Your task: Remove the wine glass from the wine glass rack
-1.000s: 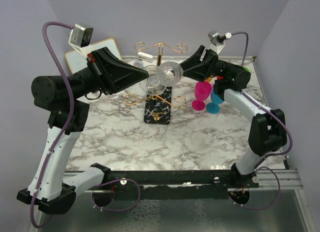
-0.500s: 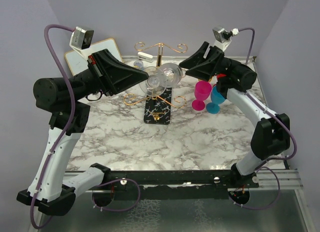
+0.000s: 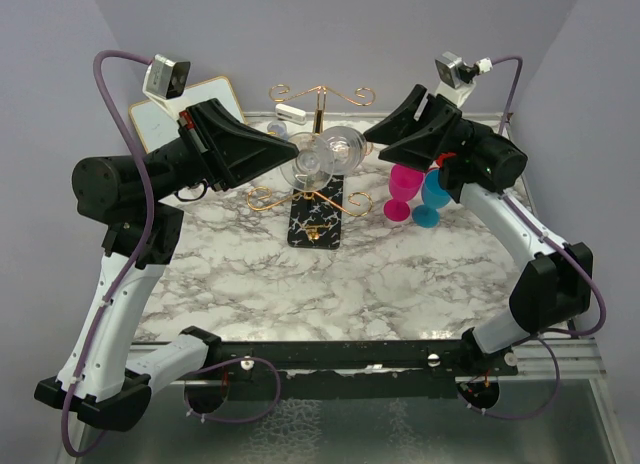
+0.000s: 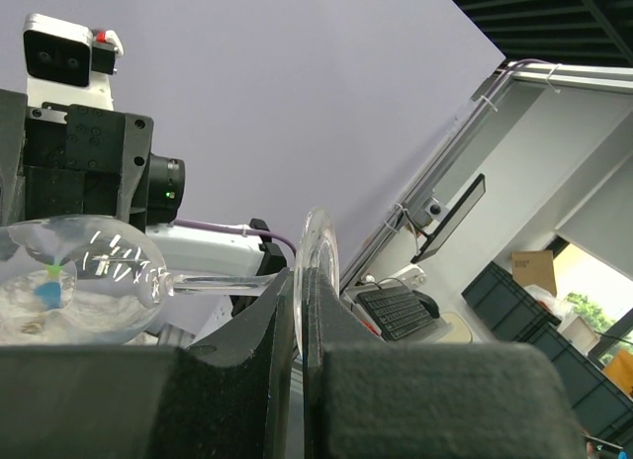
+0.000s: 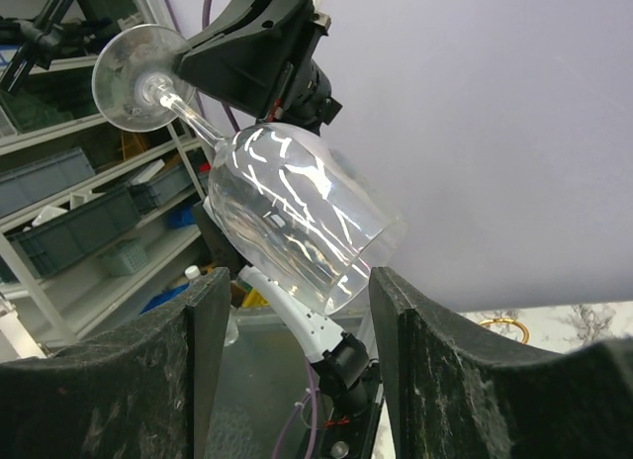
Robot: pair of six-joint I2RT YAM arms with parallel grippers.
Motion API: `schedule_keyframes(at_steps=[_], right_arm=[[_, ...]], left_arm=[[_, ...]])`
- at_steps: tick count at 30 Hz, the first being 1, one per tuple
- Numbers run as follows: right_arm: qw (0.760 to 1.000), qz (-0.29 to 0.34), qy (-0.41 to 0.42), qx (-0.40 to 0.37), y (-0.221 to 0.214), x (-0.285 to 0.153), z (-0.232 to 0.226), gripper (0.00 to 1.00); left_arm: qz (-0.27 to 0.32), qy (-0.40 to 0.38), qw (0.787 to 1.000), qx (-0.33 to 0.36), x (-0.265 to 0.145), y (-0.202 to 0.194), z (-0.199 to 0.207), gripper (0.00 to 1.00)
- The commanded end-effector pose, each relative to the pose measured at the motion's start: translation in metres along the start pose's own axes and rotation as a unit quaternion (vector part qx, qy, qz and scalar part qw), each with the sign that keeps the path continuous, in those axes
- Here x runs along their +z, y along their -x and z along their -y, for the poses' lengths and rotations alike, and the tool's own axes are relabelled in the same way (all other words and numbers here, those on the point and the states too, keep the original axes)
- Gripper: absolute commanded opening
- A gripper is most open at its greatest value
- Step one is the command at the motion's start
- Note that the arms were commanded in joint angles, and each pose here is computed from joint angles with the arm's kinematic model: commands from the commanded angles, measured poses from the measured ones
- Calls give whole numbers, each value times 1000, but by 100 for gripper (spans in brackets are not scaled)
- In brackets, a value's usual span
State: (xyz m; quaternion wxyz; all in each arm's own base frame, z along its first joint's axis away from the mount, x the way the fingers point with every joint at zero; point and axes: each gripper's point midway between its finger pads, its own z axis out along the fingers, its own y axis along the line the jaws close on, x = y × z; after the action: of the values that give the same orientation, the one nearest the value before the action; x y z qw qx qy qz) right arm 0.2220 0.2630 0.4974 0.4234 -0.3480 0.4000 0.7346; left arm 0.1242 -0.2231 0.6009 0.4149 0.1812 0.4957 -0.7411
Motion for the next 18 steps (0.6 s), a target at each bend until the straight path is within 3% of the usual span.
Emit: schedule_keyframes(at_steps=[1,8,18], right_arm=[[986,-8,75,-151,-5,0,-33,59],[989,-15,59,-134,2,4,-11,58],[990,-22,59,-130,-5,0,-16,57]], left_arm=[[28,-26,999,36,-1,10,24,0],[31,-13,998,52,-4,10,27,0],[30,-16,998,52,-2,11,25,0]])
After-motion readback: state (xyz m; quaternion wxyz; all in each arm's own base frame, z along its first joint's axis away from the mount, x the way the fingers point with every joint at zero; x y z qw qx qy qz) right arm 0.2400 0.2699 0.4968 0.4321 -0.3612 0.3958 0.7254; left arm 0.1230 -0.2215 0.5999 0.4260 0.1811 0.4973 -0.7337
